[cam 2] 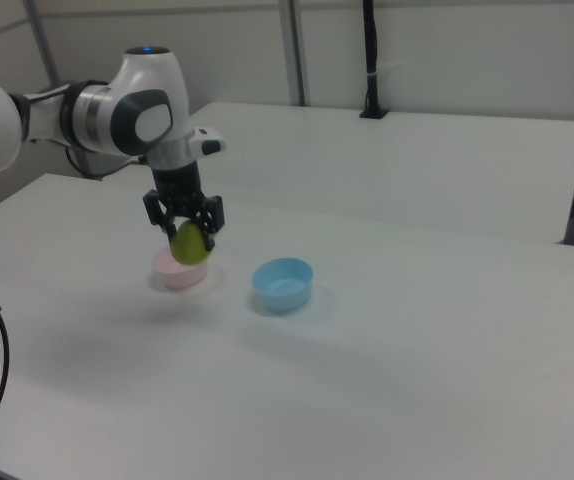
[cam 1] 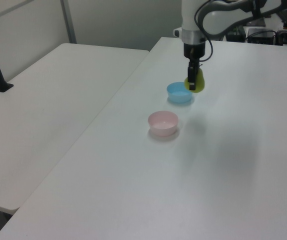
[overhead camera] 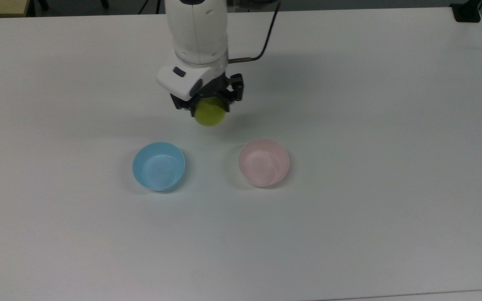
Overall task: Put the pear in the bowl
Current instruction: 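Carry the held pear over to the pale pink bowl, then lower the pear into the pink bowl and open the gripper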
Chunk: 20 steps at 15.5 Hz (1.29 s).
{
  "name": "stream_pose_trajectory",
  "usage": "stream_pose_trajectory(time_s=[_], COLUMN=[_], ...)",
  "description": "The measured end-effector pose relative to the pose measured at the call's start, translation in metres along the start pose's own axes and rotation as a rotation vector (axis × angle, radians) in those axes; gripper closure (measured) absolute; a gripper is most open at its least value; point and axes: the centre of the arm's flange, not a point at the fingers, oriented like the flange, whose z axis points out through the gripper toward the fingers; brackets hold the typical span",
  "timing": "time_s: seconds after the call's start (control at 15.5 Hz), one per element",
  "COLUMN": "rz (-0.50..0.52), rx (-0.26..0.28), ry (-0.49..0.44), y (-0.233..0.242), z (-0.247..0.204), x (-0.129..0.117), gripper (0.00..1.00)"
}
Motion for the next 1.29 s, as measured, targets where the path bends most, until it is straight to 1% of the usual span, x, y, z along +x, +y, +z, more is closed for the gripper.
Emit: stream_pose_trajectory(time_s=[0.06, 0.19, 0.26, 0.32, 0.45, 0.58, 0.84, 0.9, 1.03, 1.16, 1.29], rz=[-0.009, -0.028, -0.022, 0.0, 0.032, 0.036, 0.039, 0.039, 0.037, 0.037, 0.047], rx=[0.016, 0.028, 0.027, 0.018, 0.006, -0.004, -0.013, -0.013, -0.013, -0.011, -0.002], ry=[0.009, 0.024, 0.046, 0.088, 0.143, 0.15, 0.128, 0.127, 0.133, 0.154, 0.176], y=[-0.012, -0.039, -0.052, -0.07, -0.09, -0.105, -0.105, -0.105, -0.106, -0.107, -0.102], z=[0.001, 0.012, 0.019, 0.032, 0.055, 0.083, 0.103, 0.104, 0.101, 0.089, 0.062], x=[0.008, 0.026, 0.035, 0.048, 0.062, 0.069, 0.071, 0.071, 0.072, 0.075, 0.073], gripper=[0.25, 0.25, 0.25, 0.25, 0.25, 0.25, 0.24, 0.18, 0.01, 0.0, 0.0])
